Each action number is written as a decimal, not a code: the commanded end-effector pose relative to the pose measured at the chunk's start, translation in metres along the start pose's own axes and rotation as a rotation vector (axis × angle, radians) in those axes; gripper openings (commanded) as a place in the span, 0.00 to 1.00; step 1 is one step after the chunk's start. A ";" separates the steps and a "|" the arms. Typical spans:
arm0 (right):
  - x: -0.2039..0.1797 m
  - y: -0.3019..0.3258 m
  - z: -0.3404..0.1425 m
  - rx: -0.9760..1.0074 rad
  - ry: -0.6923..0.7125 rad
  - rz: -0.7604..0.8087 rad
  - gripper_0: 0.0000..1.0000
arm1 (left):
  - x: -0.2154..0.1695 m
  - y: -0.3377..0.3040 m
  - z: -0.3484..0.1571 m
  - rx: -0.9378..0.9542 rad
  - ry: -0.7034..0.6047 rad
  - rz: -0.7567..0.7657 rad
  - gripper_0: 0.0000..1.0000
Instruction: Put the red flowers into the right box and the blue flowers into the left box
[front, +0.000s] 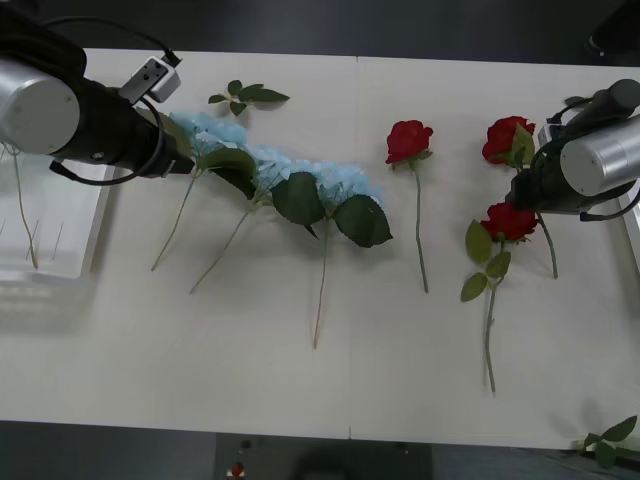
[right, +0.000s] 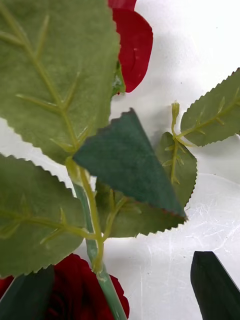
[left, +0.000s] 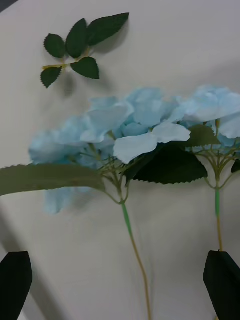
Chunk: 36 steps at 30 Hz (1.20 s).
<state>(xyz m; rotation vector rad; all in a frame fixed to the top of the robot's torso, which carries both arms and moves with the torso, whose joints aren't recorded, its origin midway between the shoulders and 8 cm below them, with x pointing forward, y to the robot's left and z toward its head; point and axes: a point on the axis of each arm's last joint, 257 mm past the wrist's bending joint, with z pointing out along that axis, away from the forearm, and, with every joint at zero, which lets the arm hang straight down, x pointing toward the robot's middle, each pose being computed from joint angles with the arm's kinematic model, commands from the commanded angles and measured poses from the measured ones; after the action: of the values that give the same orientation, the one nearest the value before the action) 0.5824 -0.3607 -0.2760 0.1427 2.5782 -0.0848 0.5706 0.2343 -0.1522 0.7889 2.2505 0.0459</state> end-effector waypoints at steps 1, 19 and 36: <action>-0.024 0.012 -0.011 -0.015 -0.044 0.039 0.56 | -0.020 -0.007 0.010 0.009 -0.030 0.017 1.00; -0.022 0.009 -0.010 -0.007 -0.040 0.036 0.00 | -0.003 -0.006 0.077 -0.043 -0.053 -0.026 1.00; -0.099 -0.023 -0.187 -0.037 0.026 0.066 0.00 | 0.033 0.012 0.094 -0.071 -0.056 -0.138 1.00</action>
<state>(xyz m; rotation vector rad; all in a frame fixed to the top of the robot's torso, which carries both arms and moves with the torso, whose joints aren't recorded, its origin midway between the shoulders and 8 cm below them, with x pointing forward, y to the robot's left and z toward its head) 0.5549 -0.3661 -0.1463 0.1958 2.6984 -0.0154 0.6147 0.2330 -0.2512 0.6298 2.2555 0.0282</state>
